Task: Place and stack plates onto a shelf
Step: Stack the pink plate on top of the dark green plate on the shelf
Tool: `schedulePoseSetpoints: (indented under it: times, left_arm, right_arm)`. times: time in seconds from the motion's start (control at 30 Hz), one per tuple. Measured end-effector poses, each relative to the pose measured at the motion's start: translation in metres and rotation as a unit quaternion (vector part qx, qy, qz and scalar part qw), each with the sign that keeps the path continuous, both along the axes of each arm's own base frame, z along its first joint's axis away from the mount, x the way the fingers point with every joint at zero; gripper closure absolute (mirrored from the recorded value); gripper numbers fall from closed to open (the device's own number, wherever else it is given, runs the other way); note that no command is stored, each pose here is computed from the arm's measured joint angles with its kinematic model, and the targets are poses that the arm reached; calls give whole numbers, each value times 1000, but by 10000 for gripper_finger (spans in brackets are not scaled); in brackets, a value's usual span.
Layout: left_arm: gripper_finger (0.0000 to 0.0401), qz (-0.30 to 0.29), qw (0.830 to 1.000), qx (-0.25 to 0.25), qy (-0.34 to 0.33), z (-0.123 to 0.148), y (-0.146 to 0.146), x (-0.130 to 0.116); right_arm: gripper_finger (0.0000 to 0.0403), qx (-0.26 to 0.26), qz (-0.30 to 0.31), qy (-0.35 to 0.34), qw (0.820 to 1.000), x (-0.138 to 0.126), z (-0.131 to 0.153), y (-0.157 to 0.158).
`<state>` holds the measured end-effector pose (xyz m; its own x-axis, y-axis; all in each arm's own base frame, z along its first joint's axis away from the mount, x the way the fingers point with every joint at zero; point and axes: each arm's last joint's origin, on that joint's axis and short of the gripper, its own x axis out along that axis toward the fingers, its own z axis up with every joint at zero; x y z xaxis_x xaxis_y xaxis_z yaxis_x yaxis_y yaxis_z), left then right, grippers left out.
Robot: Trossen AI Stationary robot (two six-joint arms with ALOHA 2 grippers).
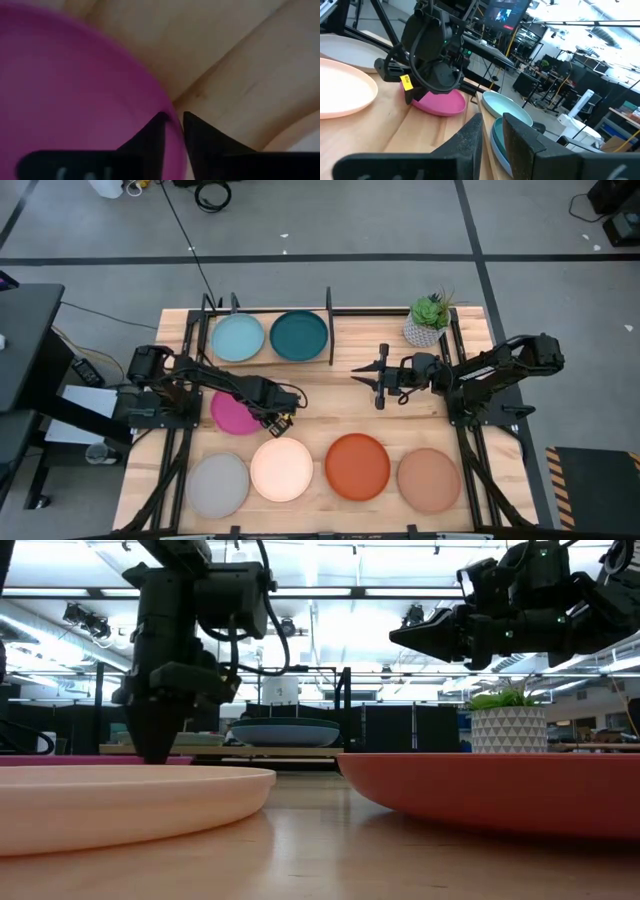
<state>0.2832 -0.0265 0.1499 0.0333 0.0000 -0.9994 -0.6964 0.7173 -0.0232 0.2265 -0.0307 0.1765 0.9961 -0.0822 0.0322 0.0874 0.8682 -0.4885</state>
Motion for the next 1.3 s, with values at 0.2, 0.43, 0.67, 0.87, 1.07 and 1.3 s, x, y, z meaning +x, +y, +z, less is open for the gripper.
schedulePoseSetpoints:
  times: [0.2,0.43,0.67,0.87,1.07,1.3]
  left_arm:
    - [388,-31,999,-11,-4,22,-2,10]
    - [380,-84,994,-21,-70,82,-10,38]
    - [379,-142,977,23,-160,140,-20,56]
    - [378,-180,964,129,-148,157,-11,55]
    - [377,-234,949,183,-106,155,12,55]
    - [377,-322,920,215,-55,154,46,53]
  right_arm:
    - [321,1,6,0,1000,0,0,0]
    - [321,10,7,5,1000,0,-1,0]
    - [321,19,7,7,1000,0,-2,0]
    - [321,24,7,7,1000,0,-2,0]
    - [321,32,7,7,999,0,-2,0]
    - [321,32,7,8,999,0,-2,0]
